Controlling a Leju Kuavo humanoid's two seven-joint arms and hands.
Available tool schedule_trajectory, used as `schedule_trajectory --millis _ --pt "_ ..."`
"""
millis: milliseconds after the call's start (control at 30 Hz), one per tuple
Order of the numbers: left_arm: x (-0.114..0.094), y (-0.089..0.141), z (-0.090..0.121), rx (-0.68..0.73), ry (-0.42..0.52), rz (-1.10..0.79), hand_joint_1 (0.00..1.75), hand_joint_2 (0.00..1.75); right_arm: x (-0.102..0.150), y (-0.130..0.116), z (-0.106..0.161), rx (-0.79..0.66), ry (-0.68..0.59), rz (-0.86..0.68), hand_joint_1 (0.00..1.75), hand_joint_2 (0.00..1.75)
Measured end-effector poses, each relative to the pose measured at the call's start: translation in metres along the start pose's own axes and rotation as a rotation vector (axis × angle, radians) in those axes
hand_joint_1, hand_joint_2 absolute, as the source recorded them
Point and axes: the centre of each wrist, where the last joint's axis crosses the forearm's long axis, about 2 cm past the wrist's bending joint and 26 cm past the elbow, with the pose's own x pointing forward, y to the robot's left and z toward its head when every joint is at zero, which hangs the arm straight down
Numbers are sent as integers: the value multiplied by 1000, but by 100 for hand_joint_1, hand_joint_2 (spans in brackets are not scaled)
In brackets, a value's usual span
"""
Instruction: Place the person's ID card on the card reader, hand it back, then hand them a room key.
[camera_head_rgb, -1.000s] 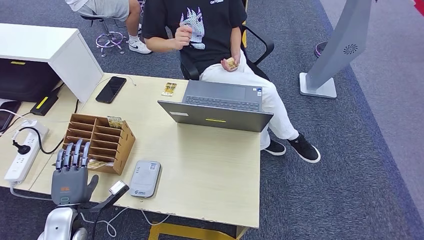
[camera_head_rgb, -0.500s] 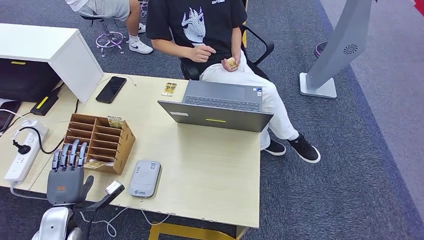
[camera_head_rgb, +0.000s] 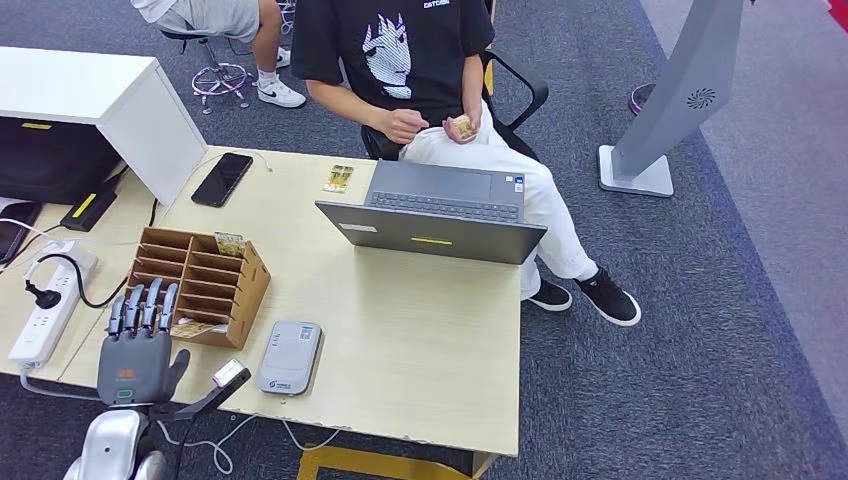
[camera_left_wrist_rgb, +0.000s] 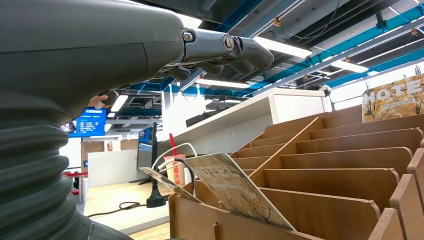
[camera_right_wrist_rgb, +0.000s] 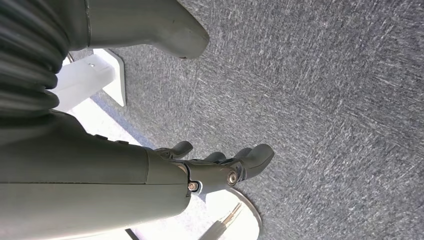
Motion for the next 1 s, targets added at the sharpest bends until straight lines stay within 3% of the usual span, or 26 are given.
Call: schedule_trajectory --millis 767,1000 --pt "5 0 0 0 2 12 0 175 -1 0 0 -11 -1 -1 0 175" --pt "7 0 9 -10 -16 18 0 175 -6 3 1 -23 3 -6 0 175"
